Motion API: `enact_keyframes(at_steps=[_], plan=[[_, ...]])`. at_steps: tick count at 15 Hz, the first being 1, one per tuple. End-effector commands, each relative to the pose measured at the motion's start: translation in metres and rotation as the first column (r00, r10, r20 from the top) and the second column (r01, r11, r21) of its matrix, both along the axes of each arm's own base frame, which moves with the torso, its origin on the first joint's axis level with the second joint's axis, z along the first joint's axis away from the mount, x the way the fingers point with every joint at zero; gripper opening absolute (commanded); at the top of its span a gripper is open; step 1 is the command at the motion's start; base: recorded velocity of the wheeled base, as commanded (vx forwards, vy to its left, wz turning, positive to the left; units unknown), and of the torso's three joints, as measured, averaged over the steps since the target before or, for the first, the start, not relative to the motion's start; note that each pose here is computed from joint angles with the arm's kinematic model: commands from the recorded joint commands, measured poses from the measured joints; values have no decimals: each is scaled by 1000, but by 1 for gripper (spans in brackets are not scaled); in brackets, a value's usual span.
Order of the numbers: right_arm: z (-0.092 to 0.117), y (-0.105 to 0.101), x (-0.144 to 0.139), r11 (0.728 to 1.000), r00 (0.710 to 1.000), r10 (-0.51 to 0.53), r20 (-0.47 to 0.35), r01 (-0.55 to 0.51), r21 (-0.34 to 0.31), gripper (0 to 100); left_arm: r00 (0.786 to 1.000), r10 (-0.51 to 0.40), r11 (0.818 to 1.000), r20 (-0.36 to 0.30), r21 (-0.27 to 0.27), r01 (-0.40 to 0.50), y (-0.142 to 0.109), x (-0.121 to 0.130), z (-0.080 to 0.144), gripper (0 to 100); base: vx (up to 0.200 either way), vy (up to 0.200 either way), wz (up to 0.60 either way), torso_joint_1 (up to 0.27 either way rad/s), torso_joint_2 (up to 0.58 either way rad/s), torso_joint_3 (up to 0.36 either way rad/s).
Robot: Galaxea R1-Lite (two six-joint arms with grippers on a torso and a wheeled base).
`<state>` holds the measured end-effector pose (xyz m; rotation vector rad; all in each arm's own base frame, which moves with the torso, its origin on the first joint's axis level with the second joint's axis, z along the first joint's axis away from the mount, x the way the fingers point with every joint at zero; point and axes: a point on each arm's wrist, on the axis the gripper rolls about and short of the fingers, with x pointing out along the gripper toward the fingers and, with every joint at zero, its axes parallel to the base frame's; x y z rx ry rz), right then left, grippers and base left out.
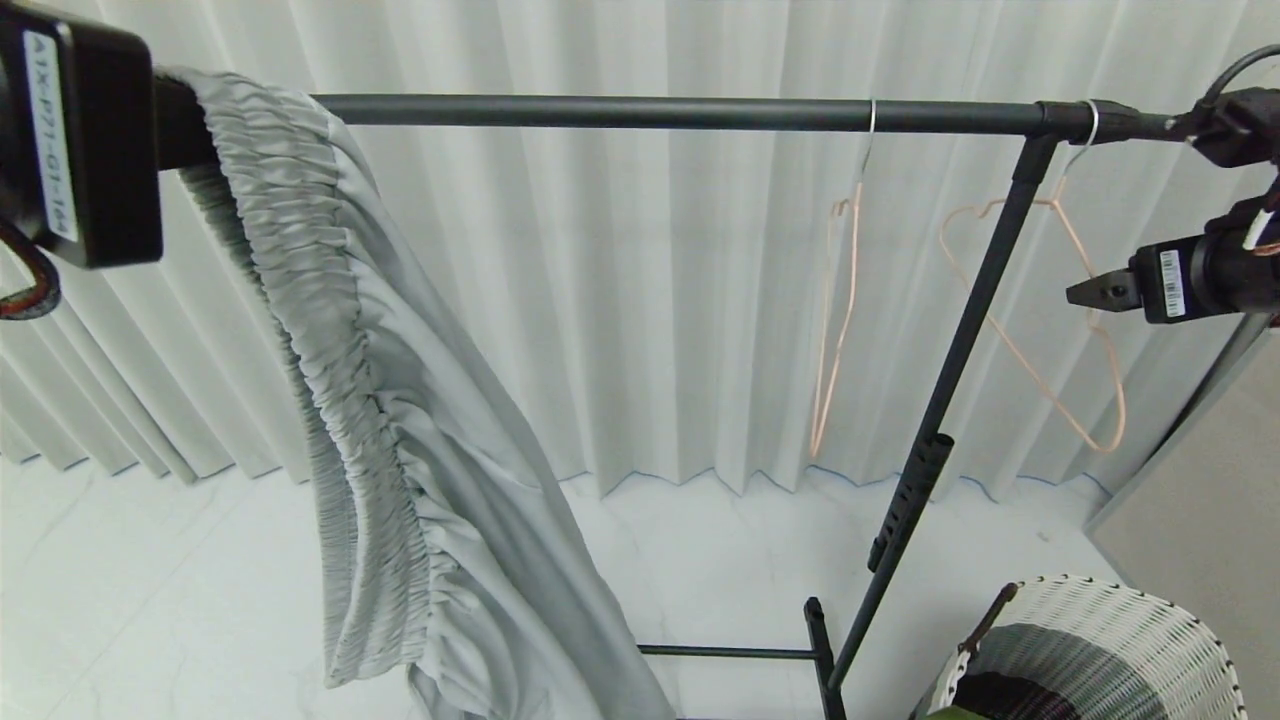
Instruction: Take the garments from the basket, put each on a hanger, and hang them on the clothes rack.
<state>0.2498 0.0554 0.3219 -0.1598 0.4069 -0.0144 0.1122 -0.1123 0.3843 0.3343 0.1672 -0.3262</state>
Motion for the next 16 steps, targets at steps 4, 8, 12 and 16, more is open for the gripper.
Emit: enact_keyframes(at_steps=[4, 8, 12, 16], plan=[[-24, 10, 47, 993, 995, -63, -75, 70, 98, 100, 1000, 0, 1000, -11, 13, 0, 6, -5, -7, 0, 0, 0, 0, 0, 0, 0], [-26, 13, 59, 989, 994, -78, -76, 87, 123, 100, 1000, 0, 1000, -13, 15, 0, 7, -6, -8, 0, 0, 0, 0, 0, 0, 0], [-30, 14, 63, 985, 992, -88, -87, 100, 138, 0, 1000, -1, 1000, -23, 27, 2, 8, -7, -13, 0, 0, 0, 0, 0, 0, 0], [-29, 12, 63, 984, 991, -99, -90, 111, 142, 0, 1000, -1, 1000, -25, 29, 2, 10, -9, -15, 0, 0, 0, 0, 0, 0, 0]])
